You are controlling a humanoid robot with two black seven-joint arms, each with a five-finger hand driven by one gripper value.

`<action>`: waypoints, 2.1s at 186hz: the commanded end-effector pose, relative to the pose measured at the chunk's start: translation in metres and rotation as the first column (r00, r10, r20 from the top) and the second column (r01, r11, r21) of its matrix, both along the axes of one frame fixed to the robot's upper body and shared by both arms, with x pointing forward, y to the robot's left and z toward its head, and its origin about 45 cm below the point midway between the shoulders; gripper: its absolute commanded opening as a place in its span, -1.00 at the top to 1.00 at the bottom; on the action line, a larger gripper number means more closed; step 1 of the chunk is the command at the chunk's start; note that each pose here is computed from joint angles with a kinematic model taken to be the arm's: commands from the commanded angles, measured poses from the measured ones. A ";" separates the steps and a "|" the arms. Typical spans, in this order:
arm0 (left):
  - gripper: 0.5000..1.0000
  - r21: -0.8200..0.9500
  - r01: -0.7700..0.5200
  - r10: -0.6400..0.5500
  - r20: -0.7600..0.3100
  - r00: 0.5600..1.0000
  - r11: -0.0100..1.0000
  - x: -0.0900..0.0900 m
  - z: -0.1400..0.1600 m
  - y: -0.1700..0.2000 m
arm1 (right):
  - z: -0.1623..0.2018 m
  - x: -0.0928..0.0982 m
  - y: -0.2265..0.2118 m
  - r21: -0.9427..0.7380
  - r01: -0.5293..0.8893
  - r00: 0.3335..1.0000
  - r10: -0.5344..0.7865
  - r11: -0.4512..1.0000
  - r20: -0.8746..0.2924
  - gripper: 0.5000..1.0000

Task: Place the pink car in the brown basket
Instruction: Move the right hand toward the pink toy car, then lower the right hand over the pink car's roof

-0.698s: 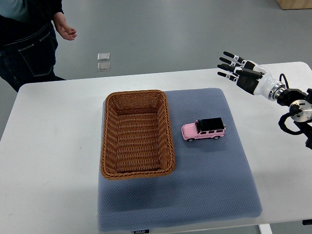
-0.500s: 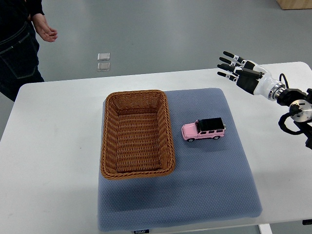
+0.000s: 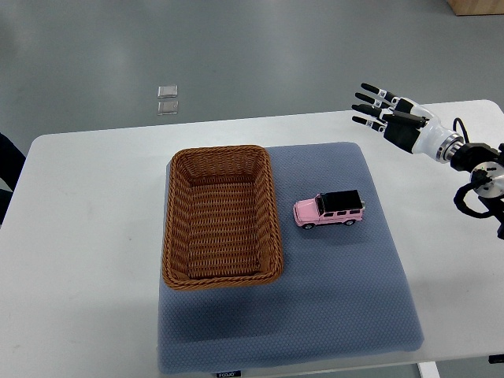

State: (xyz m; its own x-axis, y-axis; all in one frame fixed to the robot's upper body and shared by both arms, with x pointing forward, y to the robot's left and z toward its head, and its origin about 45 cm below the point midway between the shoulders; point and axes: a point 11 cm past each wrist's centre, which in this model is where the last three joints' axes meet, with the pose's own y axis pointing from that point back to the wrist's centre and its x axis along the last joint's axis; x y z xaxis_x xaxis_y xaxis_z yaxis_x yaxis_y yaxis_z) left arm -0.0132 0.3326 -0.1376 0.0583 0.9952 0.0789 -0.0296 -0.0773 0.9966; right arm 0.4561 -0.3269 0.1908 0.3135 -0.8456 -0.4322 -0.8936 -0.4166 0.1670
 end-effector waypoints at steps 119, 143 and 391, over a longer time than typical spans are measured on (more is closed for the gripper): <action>-1.00 0.001 0.001 -0.001 0.000 1.000 1.000 0.000 0.000 0.000 | 0.011 -0.008 0.019 -0.373 -0.230 0.939 0.306 0.899 0.156 -0.64; -1.00 -0.001 0.000 0.000 0.000 1.000 1.000 0.000 0.000 0.000 | 0.025 -0.016 0.028 -0.486 -0.307 0.881 0.438 0.818 0.181 -0.64; -1.00 0.001 0.000 0.000 0.000 1.000 1.000 0.000 0.000 0.000 | -0.030 -0.066 0.044 -0.939 -0.218 0.707 0.706 0.266 0.036 -0.55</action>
State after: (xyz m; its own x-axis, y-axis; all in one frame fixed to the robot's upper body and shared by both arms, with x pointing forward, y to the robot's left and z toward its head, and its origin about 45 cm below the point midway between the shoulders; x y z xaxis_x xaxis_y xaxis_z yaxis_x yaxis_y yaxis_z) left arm -0.0132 0.3327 -0.1376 0.0586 0.9952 0.0789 -0.0294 -0.0773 0.9966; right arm 0.3914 -0.2817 0.1635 0.6981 -0.2842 0.6572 -0.6484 -0.6404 0.4118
